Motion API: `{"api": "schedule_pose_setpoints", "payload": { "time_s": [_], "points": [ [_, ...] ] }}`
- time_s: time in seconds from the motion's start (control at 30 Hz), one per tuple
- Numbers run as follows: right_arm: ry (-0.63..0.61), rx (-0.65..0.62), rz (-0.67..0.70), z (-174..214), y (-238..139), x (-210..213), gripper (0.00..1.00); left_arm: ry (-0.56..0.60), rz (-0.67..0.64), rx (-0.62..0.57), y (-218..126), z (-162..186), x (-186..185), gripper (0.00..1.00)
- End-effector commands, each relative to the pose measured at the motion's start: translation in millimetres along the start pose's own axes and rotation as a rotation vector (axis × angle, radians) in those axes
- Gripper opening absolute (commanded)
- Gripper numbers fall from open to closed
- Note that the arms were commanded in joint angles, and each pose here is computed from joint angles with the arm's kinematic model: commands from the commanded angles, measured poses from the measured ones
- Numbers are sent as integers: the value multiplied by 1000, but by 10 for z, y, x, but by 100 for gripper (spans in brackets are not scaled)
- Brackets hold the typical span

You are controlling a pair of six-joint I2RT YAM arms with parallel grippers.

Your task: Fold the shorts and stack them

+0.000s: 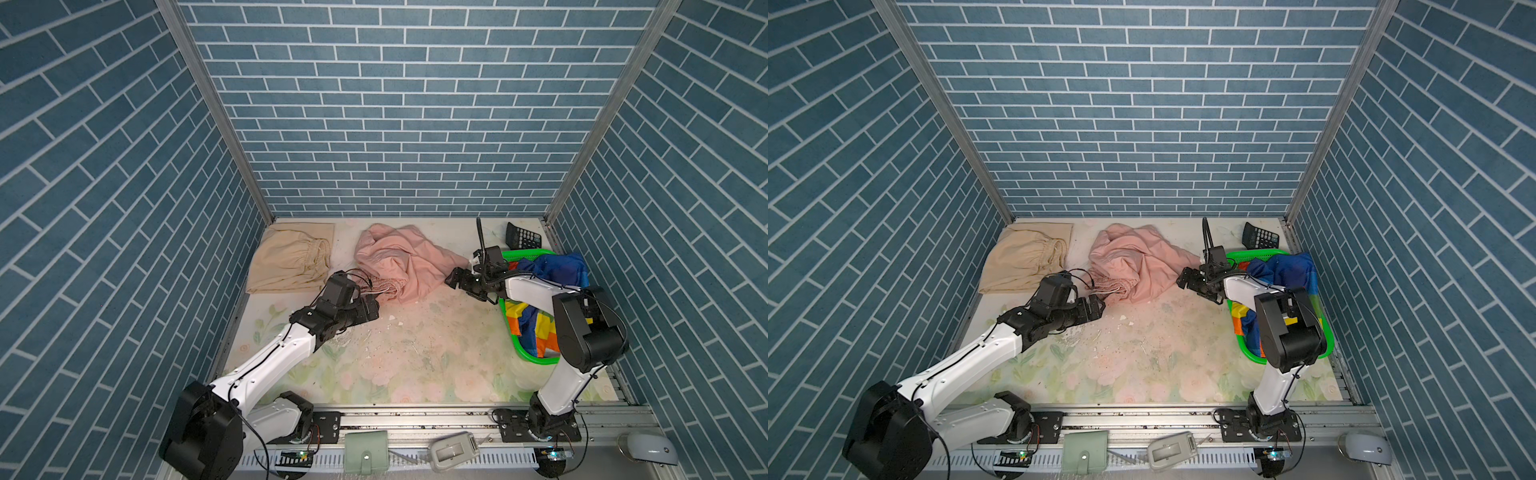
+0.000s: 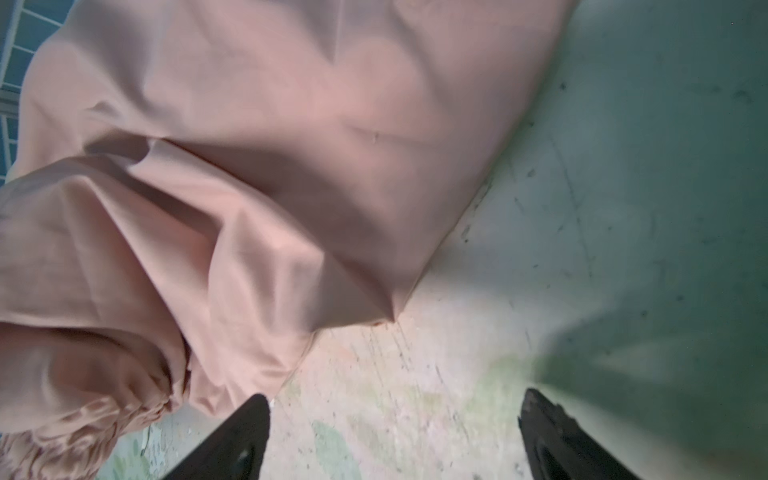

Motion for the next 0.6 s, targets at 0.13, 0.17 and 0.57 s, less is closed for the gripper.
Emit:
{"api": "schedule_pose_setpoints", "payload": {
  "time_s": [0.13, 0.17, 0.57],
  "points": [
    [44, -57, 3, -227, 165, 19, 85, -17, -7, 17, 28, 82, 67, 99],
    [47, -61, 3, -250, 187, 16, 84, -20, -5, 19, 34, 87, 65, 100],
    [-112, -8, 14, -209, 537, 505, 24, -33, 46, 35, 137, 87, -146, 100]
  ]
}}
Point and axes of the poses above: each gripper's point midway between its finger pads, its own y axis out along the fingers, its own x axis along the line the jaws close on, z = x × y, the point moved 2 cm from there along -y, back along the fingers, and after that the axes turned 9 degrees about -y, right-handed, at the moved point
